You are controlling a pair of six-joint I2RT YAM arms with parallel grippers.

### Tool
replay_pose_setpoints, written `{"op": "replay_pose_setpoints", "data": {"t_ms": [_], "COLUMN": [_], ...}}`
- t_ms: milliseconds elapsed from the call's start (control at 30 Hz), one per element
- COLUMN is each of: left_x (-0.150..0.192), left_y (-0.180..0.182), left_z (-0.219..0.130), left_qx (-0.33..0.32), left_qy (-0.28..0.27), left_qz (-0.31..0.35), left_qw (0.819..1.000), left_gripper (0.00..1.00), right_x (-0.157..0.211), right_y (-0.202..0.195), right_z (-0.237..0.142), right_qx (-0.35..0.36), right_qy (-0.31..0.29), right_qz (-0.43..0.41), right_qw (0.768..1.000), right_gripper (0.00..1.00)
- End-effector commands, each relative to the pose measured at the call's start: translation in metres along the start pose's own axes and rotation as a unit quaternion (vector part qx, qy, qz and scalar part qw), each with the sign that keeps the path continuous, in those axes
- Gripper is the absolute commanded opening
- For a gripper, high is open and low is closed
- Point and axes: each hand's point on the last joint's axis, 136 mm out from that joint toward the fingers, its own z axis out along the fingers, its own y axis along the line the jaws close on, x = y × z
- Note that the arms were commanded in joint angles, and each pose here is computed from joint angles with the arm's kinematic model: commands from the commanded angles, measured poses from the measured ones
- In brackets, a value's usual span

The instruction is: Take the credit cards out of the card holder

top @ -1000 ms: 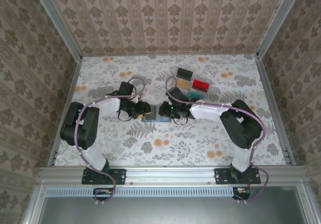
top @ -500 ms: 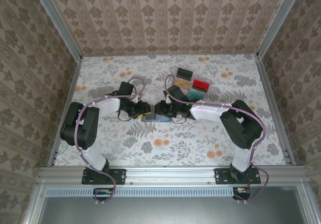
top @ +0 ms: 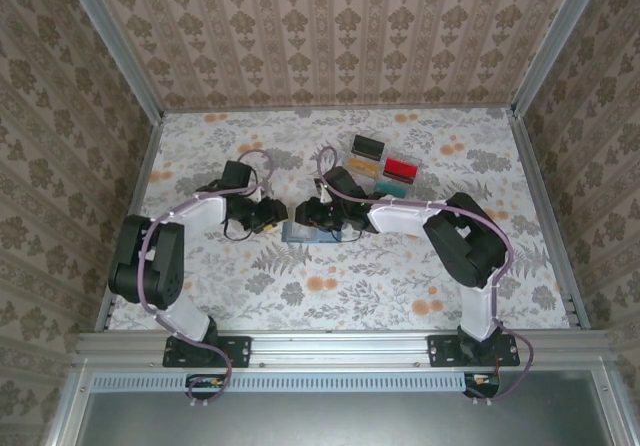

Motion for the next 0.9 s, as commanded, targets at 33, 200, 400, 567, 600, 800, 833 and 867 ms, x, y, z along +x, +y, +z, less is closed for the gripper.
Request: {"op": "replay_pose_setpoints", "data": {"t_ms": [33,200,400,567,600,800,833,867], "left_x": [0.004,0.005,0.008,0.007,0.007,0.008,0.007,0.007], "left_y": [0.008,-0.003,-0.019,-0.021,-0.021,-0.019,-0.018,-0.018], "left_z": [-0.012,-0.009,0.007,0.014,0.014,0.016,0.017,0.017], "left_qx": [-0.019,0.007,0.024,0.031,0.030,0.025,0.024,0.023], "left_qy": [-0.007,0.000,0.024,0.028,0.028,0.031,0.031,0.031], "left_qz": [0.006,0.015,0.032,0.027,0.028,0.027,0.027,0.026], "left_qw": [1.000,1.000,0.999,0.999,0.999,0.999,0.999,0.999], "left_gripper": [0.43,0.41,0.31,0.31,0.31,0.30,0.30,0.28], "right_x": [-0.002,-0.006,-0.011,-0.013,-0.016,-0.023,-0.022,-0.021], "right_y": [-0.011,-0.048,-0.056,-0.057,-0.055,-0.029,-0.025,-0.019], "right_z": [-0.005,-0.031,-0.053,-0.069,-0.074,-0.084,-0.079,-0.071], "right_qx": [0.047,0.161,0.196,0.222,0.225,0.189,0.172,0.149], "right_qy": [-0.005,-0.038,-0.066,-0.093,-0.105,-0.139,-0.131,-0.117], "right_qz": [0.007,0.002,-0.010,-0.016,-0.019,-0.054,-0.054,-0.052], "right_qw": [0.999,0.986,0.978,0.971,0.968,0.971,0.975,0.980], "right_gripper": [0.38,0.38,0.38,0.37,0.38,0.39,0.40,0.40]}}
